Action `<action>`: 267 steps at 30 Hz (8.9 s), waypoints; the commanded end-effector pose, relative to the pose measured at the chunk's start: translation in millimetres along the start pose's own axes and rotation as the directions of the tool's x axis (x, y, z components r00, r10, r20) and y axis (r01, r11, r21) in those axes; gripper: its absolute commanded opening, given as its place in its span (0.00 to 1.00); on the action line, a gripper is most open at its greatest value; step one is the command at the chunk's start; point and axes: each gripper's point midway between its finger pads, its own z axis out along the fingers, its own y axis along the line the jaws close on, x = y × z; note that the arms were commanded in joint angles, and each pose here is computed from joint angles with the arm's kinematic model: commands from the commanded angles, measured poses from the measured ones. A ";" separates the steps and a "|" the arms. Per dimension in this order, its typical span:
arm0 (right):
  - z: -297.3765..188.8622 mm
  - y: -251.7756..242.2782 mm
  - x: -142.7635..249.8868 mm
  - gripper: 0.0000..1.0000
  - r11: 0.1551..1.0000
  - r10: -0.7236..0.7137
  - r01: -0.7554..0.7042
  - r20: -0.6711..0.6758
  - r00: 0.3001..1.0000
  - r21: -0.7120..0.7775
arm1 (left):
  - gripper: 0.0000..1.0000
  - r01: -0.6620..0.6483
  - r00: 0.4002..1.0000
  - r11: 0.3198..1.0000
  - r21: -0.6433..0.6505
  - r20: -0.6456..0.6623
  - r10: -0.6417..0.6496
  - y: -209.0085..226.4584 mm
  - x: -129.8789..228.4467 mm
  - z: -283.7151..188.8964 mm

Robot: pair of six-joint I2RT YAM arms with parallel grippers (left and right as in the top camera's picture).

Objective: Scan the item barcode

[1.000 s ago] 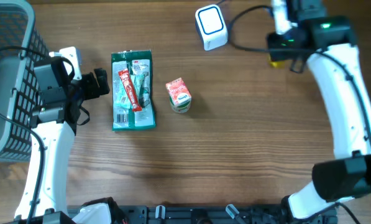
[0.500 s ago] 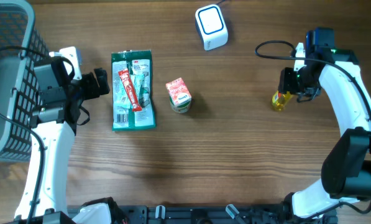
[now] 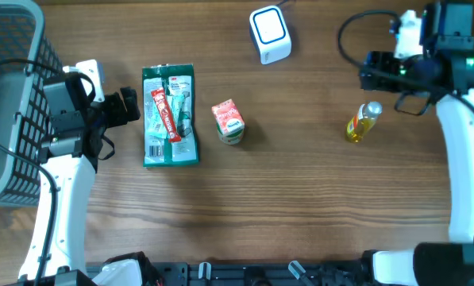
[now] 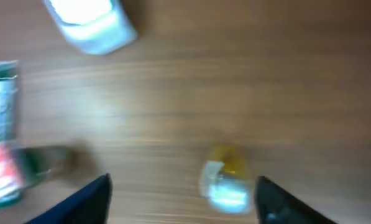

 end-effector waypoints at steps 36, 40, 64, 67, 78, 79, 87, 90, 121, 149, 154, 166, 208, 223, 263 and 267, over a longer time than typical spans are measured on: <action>152.8 282.8 127.8 0.47 0.860 -0.506 0.507 0.021 0.862 -0.056 | 1.00 -0.005 1.000 1.000 0.001 0.006 0.005 0.9 -3.2 -0.2; 166.2 275.0 140.3 0.50 0.849 -0.529 0.528 -0.035 0.848 -0.040 | 1.00 -0.005 1.000 1.000 0.001 0.006 0.005 0.9 -3.2 -0.2; 152.4 272.6 106.0 0.50 0.744 -0.667 0.663 0.049 0.743 0.078 | 1.00 -0.005 1.000 1.000 0.001 0.006 0.005 0.9 -3.2 -0.2; 149.8 274.9 105.6 0.49 0.741 -0.671 0.667 0.055 0.739 0.075 | 1.00 -0.005 1.000 1.000 0.001 0.006 0.005 0.9 -3.2 -0.2; 151.2 279.1 126.3 0.24 0.744 -0.668 0.668 0.010 0.744 -0.005 | 1.00 -0.005 1.000 1.000 0.001 0.006 0.005 0.9 -3.2 -0.2; 151.1 282.6 130.0 0.30 0.743 -0.669 0.668 0.008 0.744 -0.034 | 1.00 -0.005 1.000 1.000 0.001 0.006 0.005 0.9 -3.2 -0.2; 126.4 293.1 104.9 0.04 0.777 -0.621 0.627 0.091 0.778 -0.051 | 1.00 -0.005 1.000 1.000 0.001 0.006 0.005 0.9 -3.2 -0.2; 77.7 275.8 67.8 0.04 0.861 -0.484 0.502 0.172 0.858 -0.081 | 1.00 -0.005 1.000 1.000 0.001 0.006 0.005 0.9 -3.2 -0.2; 174.0 152.4 165.1 0.04 0.804 0.251 -0.307 -0.178 0.952 -0.509 | 1.00 -0.005 1.000 1.000 0.001 0.006 0.005 0.9 -3.2 -0.2; 183.6 128.1 167.0 0.31 0.857 0.252 -0.292 -0.148 0.956 -0.426 | 1.00 -0.005 1.000 1.000 0.001 0.006 0.005 0.9 -3.2 -0.2; 175.9 127.0 160.0 0.32 0.864 0.223 -0.248 -0.109 0.969 -0.438 | 1.00 -0.005 1.000 1.000 0.001 0.006 0.005 0.9 -3.2 -0.2; 159.8 122.5 143.8 0.39 0.906 0.166 -0.184 -0.082 0.983 -0.381 | 1.00 -0.005 1.000 1.000 0.001 0.006 0.005 0.9 -3.2 -0.2; 189.2 146.8 173.5 0.29 0.999 -0.027 0.025 -0.067 0.997 -0.029 | 1.00 -0.005 1.000 1.000 0.001 0.006 0.005 0.9 -3.2 -0.2; 159.2 133.1 149.5 0.30 0.985 -0.166 0.165 0.016 0.986 0.050 | 1.00 -0.005 1.000 1.000 0.001 0.006 0.005 0.9 -3.2 -0.2; 105.0 98.0 135.6 0.08 0.992 0.124 -0.119 -0.268 0.955 0.036 | 1.00 -0.005 1.000 1.000 0.001 0.006 0.005 0.9 -3.2 -0.2; 107.9 120.5 119.8 0.04 0.986 0.128 -0.150 -0.229 0.965 -0.079 | 1.00 -0.005 1.000 1.000 0.001 0.006 0.005 0.9 -3.2 -0.2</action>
